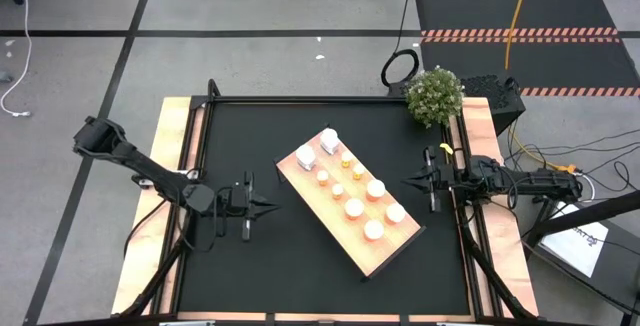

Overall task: Pick and place medicine bottles onto shelf by color
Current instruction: Return to Home Position

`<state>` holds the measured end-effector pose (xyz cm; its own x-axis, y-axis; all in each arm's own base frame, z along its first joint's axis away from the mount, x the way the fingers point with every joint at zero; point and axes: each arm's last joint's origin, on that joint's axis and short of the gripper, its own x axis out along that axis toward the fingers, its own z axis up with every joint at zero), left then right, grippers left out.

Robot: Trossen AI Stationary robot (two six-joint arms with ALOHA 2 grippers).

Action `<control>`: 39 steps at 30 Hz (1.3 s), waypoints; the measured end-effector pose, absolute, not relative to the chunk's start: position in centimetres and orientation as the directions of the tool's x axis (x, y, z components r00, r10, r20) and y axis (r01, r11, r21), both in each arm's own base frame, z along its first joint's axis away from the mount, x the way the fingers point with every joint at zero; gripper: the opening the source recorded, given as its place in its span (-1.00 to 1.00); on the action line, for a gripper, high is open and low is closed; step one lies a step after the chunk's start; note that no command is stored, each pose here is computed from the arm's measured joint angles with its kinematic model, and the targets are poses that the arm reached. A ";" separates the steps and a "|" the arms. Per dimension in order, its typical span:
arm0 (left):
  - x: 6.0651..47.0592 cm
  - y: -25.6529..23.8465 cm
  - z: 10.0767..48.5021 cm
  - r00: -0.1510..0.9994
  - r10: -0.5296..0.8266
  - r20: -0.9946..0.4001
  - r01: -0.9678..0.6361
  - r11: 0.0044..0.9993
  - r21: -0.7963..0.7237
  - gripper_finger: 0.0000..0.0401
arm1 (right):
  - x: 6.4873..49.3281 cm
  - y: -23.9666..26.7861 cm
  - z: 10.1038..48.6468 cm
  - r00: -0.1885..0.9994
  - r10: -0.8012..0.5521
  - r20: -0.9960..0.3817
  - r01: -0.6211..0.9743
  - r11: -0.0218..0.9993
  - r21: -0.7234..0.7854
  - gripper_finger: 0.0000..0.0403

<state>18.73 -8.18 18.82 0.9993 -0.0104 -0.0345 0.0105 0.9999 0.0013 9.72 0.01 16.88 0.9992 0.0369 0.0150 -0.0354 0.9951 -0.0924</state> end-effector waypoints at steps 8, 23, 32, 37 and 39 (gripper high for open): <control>16.3 -7.1 19.5 1.000 -0.026 0.015 0.025 0.998 0.050 -0.89 | 9.7 0.0 16.9 0.999 0.037 0.019 -0.035 0.995 -0.092 -1.00; 13.2 -3.1 18.2 0.983 -0.066 0.172 0.056 0.996 0.064 -0.97 | 9.7 0.0 16.9 0.999 0.037 0.020 -0.035 0.995 -0.092 -1.00; 13.7 -1.1 17.6 0.993 -0.031 0.110 0.021 0.996 0.090 -0.96 | 9.7 0.0 16.9 0.999 0.037 0.021 -0.035 0.995 -0.092 -1.00; 13.7 -0.4 17.2 0.997 0.015 0.072 -0.023 0.993 0.112 -0.98 | 9.7 0.0 16.9 0.999 0.037 0.021 -0.035 0.995 -0.092 -1.00; 13.7 -0.2 17.3 0.997 0.005 0.074 -0.014 0.993 0.120 -0.98 | 9.7 0.0 16.9 0.999 0.037 0.021 -0.035 0.995 -0.092 -1.00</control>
